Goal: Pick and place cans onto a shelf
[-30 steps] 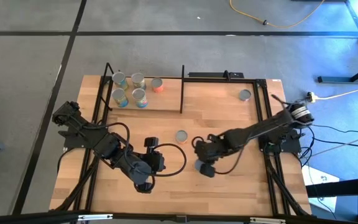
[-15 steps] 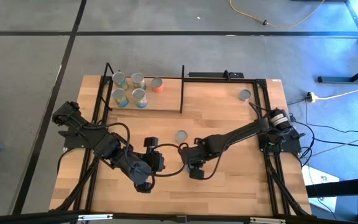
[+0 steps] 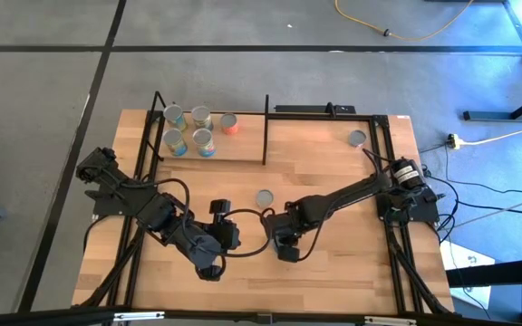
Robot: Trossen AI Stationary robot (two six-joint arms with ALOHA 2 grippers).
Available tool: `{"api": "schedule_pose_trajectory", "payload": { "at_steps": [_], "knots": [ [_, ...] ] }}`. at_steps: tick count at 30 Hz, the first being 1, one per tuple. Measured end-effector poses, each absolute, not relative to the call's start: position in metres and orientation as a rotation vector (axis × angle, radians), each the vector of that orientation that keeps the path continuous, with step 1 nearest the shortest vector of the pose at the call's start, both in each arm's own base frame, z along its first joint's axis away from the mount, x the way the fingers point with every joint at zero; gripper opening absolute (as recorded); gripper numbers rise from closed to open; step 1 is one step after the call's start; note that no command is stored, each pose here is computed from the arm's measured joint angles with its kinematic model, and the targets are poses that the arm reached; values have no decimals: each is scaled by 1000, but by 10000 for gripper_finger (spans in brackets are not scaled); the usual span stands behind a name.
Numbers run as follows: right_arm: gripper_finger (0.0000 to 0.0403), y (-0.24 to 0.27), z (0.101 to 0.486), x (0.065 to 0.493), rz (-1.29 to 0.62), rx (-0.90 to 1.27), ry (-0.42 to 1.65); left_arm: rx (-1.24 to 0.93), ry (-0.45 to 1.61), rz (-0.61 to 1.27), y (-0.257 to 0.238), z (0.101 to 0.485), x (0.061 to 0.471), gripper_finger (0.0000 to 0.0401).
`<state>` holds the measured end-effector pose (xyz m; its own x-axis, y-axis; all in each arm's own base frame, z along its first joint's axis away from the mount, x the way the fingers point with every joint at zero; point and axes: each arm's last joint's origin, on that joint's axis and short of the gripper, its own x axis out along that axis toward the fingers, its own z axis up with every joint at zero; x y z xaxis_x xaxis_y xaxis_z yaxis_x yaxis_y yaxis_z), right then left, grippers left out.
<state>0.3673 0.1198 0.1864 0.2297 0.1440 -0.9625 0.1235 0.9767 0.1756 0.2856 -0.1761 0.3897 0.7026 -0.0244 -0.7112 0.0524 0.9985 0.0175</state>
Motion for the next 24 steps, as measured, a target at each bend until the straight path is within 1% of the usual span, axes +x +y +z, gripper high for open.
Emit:
{"api": "schedule_pose_trajectory", "payload": {
  "at_steps": [5,10,17,24],
  "knots": [
    [64,126,211,376,128,276,1318,40,793,-42,-176,389,285,0],
    [64,131,243,378,224,184,1309,40,793,-42,-176,389,285,0],
    [64,140,302,361,332,7,1378,40,793,-42,-176,389,285,0],
    [61,152,364,332,328,-126,1375,17,793,-35,-176,390,285,0]
  ]
}}
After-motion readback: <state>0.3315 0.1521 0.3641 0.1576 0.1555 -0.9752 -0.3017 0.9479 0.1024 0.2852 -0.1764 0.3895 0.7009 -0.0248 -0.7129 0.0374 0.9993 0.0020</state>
